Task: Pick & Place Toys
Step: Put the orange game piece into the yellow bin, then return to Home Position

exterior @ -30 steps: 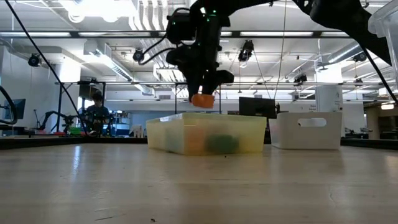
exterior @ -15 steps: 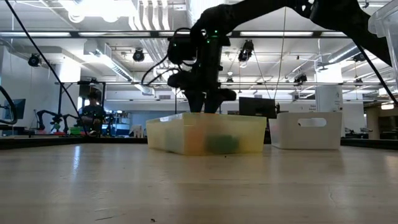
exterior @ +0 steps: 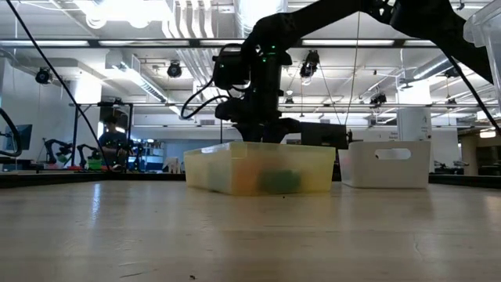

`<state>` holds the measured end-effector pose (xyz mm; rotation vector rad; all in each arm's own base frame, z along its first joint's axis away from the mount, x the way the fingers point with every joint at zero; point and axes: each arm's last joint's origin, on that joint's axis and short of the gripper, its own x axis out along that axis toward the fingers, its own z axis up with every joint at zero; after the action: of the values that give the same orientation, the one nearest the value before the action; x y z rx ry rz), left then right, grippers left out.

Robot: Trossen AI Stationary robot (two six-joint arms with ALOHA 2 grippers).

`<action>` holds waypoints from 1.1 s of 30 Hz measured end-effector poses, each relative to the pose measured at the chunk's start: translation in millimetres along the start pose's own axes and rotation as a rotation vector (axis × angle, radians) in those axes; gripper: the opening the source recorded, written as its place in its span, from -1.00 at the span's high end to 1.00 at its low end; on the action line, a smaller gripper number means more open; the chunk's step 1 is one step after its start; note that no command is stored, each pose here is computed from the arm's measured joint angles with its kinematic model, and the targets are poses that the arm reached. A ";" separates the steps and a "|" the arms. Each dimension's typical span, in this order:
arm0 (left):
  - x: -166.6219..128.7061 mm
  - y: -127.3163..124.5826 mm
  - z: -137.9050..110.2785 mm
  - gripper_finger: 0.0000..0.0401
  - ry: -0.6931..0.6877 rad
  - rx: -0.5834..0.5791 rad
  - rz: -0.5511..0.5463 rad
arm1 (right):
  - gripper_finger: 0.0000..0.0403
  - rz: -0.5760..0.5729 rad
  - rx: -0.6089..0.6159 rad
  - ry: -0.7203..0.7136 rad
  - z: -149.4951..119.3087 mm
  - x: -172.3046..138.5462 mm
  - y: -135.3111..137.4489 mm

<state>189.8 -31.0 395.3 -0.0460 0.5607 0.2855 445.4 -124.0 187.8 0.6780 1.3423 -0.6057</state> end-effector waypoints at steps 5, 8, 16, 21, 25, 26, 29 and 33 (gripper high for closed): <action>0.0 -0.1 0.0 -0.75 0.000 0.000 0.000 | 0.24 0.004 -0.001 -0.005 0.7 -1.6 0.6; 0.0 0.0 0.0 -0.75 0.000 0.000 0.000 | 0.24 0.007 -0.001 -0.008 1.2 -2.6 0.9; -0.1 0.0 0.0 -0.75 0.000 0.000 0.000 | -0.13 0.025 0.005 0.004 0.7 -2.6 1.6; 0.0 -0.1 0.0 -0.75 0.000 0.000 0.000 | -0.43 0.028 0.007 0.006 0.7 -2.6 1.6; -0.1 0.0 0.1 -0.75 -0.001 0.000 0.000 | -0.59 0.028 0.008 0.006 0.7 -2.6 1.6; 0.0 0.0 0.0 -0.75 0.000 0.000 0.000 | -0.62 0.028 0.009 0.006 0.7 -2.6 1.6; -0.1 -0.1 0.1 -0.75 -0.001 0.000 0.000 | -0.70 0.028 0.009 0.006 0.7 -2.6 1.6; 0.0 0.0 0.0 -0.75 0.000 0.000 0.000 | -0.73 0.024 0.001 0.011 0.0 -3.7 1.2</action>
<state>189.8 -31.1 395.3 -0.0460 0.5606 0.2854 445.7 -123.2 191.6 0.6985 1.3419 -0.5844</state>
